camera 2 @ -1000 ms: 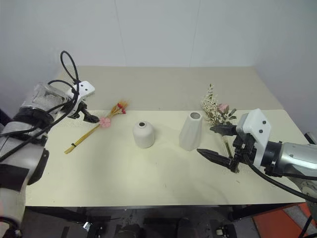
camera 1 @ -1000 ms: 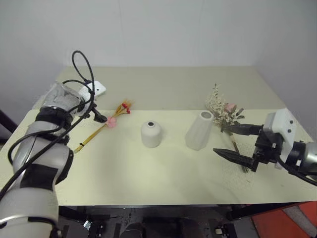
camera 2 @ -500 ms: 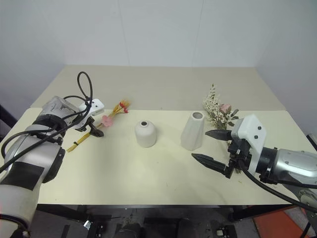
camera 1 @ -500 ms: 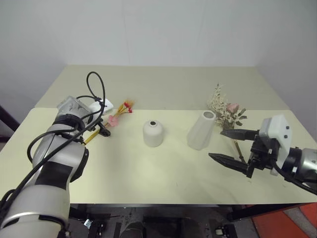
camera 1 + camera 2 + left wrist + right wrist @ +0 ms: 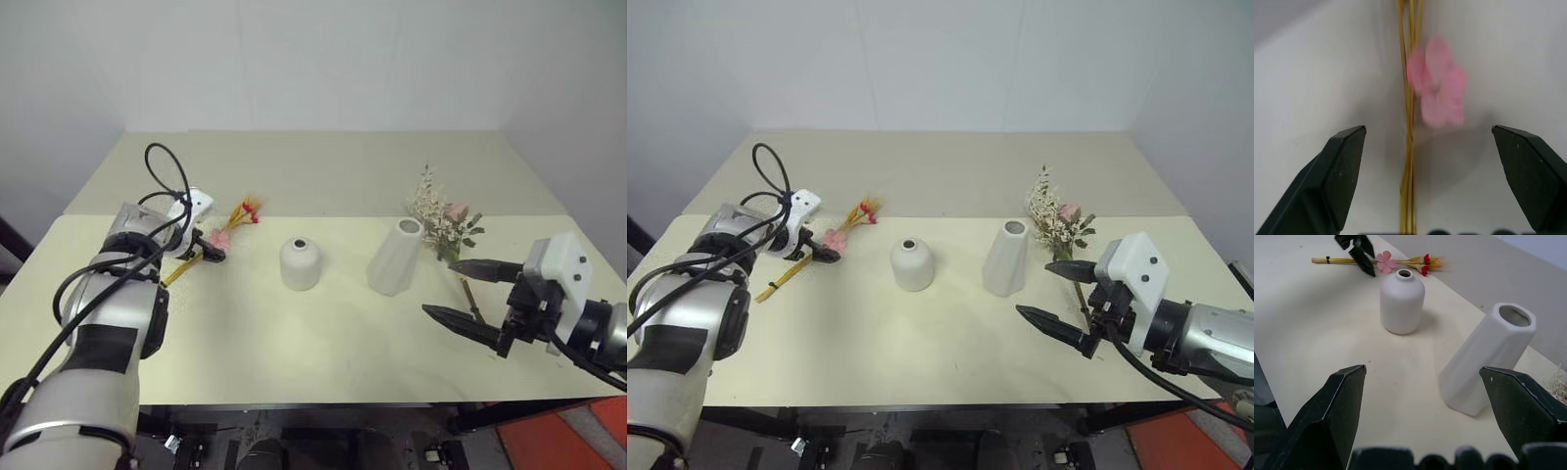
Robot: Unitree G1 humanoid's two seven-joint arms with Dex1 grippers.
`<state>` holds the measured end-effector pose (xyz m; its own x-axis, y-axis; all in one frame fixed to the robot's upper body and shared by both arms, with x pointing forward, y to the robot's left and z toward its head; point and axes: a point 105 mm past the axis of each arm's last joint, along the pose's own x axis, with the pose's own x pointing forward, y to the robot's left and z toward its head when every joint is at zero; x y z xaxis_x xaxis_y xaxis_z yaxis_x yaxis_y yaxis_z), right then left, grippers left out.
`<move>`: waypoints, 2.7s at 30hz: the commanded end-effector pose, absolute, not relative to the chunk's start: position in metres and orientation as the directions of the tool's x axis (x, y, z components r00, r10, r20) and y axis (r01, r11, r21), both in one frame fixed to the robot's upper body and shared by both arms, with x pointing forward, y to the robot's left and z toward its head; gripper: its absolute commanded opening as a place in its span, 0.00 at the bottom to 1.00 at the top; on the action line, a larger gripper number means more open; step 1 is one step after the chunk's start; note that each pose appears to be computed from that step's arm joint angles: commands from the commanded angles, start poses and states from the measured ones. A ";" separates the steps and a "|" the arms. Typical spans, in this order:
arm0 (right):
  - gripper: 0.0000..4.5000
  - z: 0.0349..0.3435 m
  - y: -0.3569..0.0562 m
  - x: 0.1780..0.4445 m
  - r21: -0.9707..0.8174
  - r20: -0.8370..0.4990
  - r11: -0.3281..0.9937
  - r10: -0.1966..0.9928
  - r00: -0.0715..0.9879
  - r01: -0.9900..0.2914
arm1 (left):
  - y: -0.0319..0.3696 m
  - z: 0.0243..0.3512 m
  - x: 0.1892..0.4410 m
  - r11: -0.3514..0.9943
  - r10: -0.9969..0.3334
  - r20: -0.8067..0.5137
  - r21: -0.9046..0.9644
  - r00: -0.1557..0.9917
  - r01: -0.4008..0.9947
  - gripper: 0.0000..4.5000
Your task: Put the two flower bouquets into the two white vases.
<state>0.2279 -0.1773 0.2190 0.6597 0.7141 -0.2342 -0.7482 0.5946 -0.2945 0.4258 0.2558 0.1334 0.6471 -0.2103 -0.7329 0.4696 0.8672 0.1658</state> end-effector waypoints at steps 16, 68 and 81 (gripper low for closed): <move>1.00 0.225 -0.180 0.233 -0.311 -0.203 0.614 0.703 0.682 -0.725 | 0.280 0.104 0.406 0.911 -0.156 -0.795 0.113 0.586 0.396 0.14; 1.00 0.221 -0.185 0.220 -0.326 -0.155 0.680 0.647 0.747 -0.657 | 0.102 0.290 0.380 0.042 -0.859 0.509 -0.041 0.057 0.998 0.00; 1.00 0.223 -0.186 0.217 -0.326 -0.168 0.677 0.646 0.745 -0.660 | 0.085 0.290 0.394 0.109 -0.865 0.492 -0.011 0.100 0.994 0.00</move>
